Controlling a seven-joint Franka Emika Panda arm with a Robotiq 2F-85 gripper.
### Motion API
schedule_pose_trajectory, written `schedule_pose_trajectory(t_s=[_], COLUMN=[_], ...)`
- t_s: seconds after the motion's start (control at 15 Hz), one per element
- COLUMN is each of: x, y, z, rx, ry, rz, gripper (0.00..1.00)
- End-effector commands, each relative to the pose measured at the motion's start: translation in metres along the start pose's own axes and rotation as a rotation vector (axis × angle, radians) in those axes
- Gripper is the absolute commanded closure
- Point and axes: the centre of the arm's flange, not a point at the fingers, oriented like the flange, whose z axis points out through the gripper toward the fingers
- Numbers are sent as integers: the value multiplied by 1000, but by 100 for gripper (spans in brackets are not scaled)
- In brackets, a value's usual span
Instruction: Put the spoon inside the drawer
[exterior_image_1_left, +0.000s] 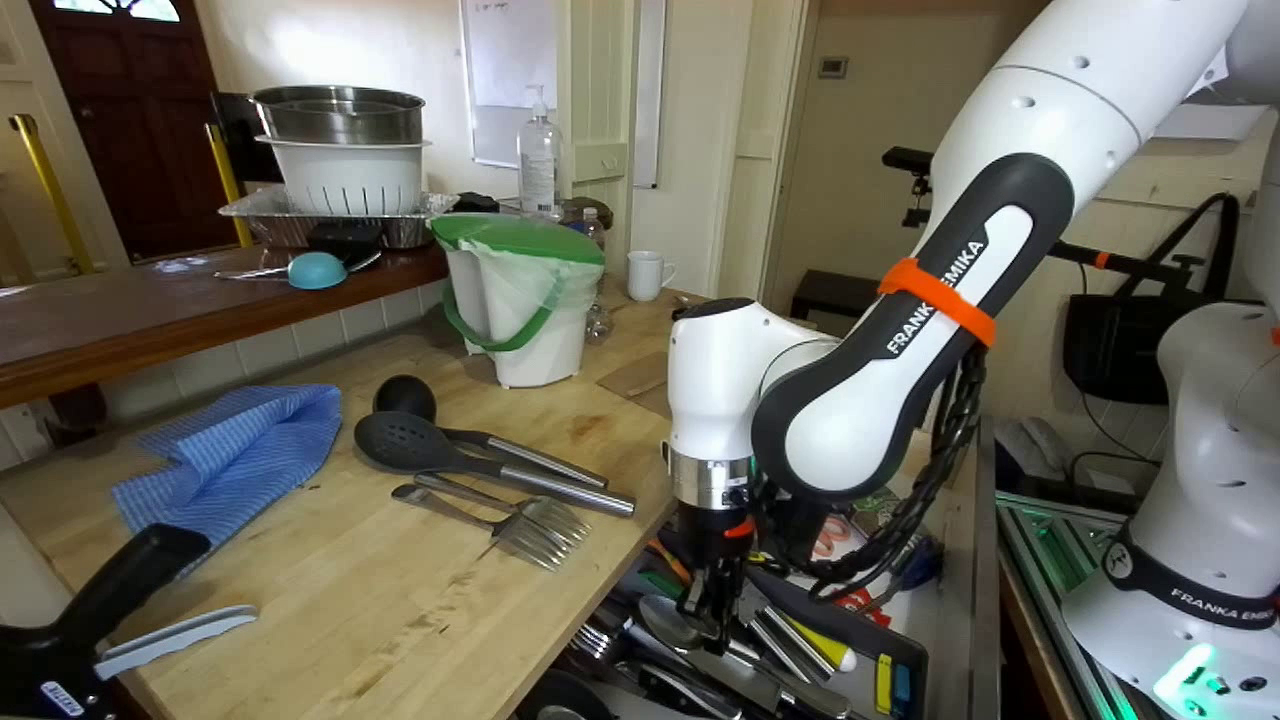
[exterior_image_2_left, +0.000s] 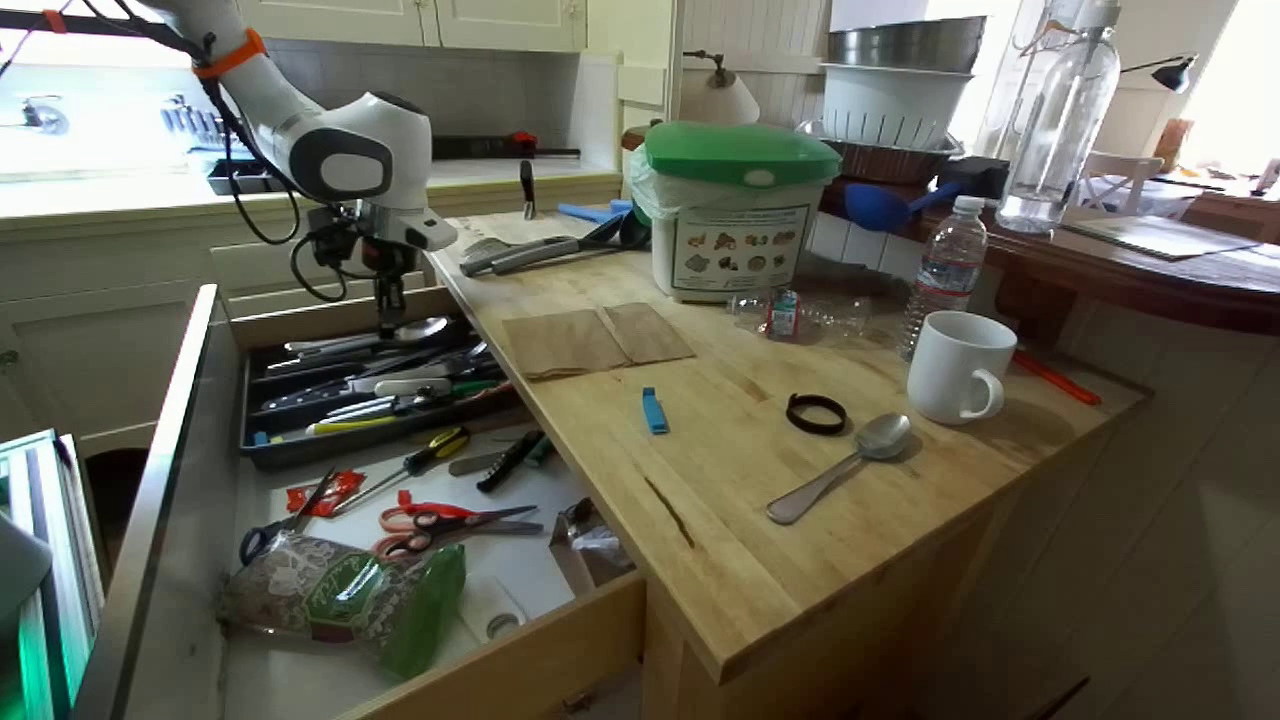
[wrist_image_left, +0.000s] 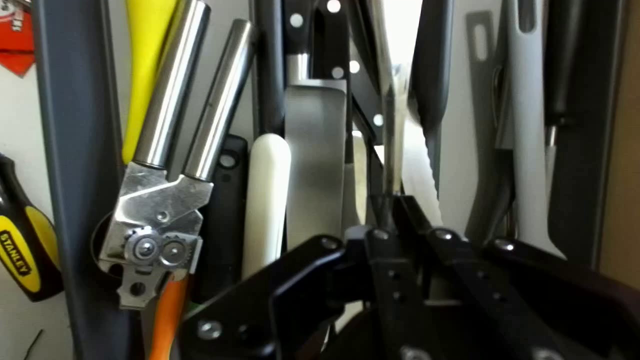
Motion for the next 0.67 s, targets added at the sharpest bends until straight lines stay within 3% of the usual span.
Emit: schedule_pose_trajectory(t_s=[0.0,0.27,0.6], x=[20,35,47], y=[-19,-25,-9], z=[18,29,37], rx=[9,-2,-58], ry=[52,76,88], rz=[89,132,140], gripper=[98,98,98])
